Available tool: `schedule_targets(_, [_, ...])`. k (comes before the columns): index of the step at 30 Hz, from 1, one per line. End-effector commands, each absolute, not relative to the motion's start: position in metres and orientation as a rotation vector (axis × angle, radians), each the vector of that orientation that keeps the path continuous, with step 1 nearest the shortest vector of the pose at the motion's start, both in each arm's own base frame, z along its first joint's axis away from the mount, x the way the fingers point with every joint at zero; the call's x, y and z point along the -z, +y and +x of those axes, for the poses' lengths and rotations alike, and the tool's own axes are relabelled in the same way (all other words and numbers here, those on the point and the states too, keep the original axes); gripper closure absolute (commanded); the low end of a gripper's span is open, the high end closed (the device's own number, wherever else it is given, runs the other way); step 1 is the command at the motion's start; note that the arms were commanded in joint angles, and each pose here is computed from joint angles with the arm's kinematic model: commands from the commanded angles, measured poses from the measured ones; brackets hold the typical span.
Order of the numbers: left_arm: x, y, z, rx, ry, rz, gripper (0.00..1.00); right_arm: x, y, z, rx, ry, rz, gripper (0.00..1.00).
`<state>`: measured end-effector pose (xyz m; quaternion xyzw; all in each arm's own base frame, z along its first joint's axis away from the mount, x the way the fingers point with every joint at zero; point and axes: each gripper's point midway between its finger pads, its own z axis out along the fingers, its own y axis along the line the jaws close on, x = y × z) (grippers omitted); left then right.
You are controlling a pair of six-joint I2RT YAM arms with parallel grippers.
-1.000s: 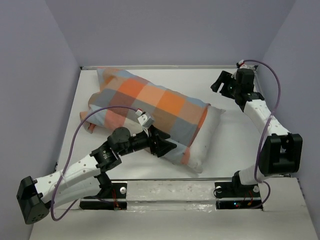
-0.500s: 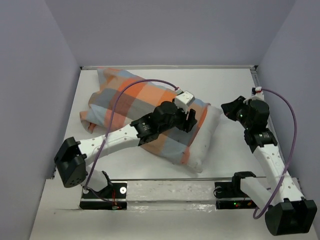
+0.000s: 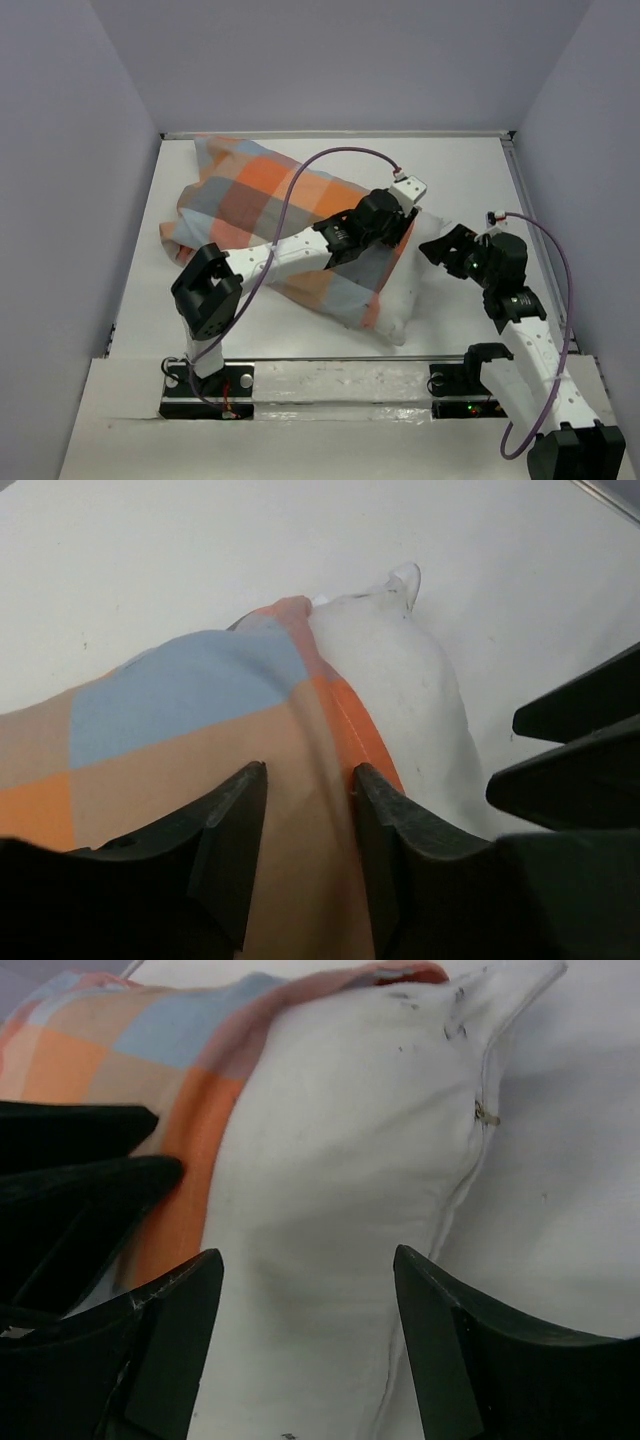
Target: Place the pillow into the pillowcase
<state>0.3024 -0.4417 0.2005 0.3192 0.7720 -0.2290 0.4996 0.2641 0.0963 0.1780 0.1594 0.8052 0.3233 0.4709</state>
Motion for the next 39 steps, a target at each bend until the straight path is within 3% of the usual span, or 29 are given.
schedule_targets(1, [-0.216,-0.456,0.313,0.541,1.812,0.779,0.55,-0.165,0.106,0.255,-0.862,2.005,0.374,0.22])
schedule_targets(2, [-0.218,-0.457,0.312,0.549,1.806,0.78,0.6,-0.156,0.106,0.253,-0.864,2.028,0.389,0.21])
schedule_targets(3, [-0.218,-0.459,0.312,0.554,1.804,0.783,0.74,-0.151,0.11,0.251,-0.893,2.044,0.381,0.2])
schedule_targets(6, [-0.224,-0.464,0.31,0.597,1.787,0.782,0.99,-0.14,0.124,0.252,-1.005,2.054,0.361,0.2])
schedule_targets(8, [-0.233,-0.47,0.303,0.658,1.775,0.783,1.0,-0.133,0.136,0.25,-1.078,2.066,0.346,0.26])
schedule_targets(11, [-0.254,-0.477,0.288,0.792,1.741,0.78,1.0,-0.134,0.162,0.249,-1.182,2.069,0.267,0.57])
schedule_targets(12, [-0.261,-0.48,0.28,0.847,1.729,0.795,1.0,-0.138,0.179,0.242,-1.25,2.068,0.209,0.76])
schedule_targets(14, [-0.286,-0.482,0.267,0.947,1.678,0.786,1.0,-0.155,0.198,0.245,-1.345,1.996,0.173,0.95])
schedule_targets(15, [-0.298,-0.482,0.255,1.028,1.657,0.785,1.0,-0.168,0.211,0.245,-1.398,1.94,0.142,1.0])
schedule_targets(25, [-0.354,-0.463,0.192,1.408,1.585,0.739,1.0,-0.253,0.211,0.293,-1.344,1.596,0.167,1.0])
schedule_targets(31, [-0.358,-0.449,0.179,1.517,1.632,0.638,1.0,-0.228,0.207,0.342,-1.305,1.566,0.355,1.0])
schedule_targets(39, [-0.351,-0.45,0.199,1.51,1.671,0.528,1.0,-0.206,0.21,0.356,-1.356,1.577,0.465,1.0])
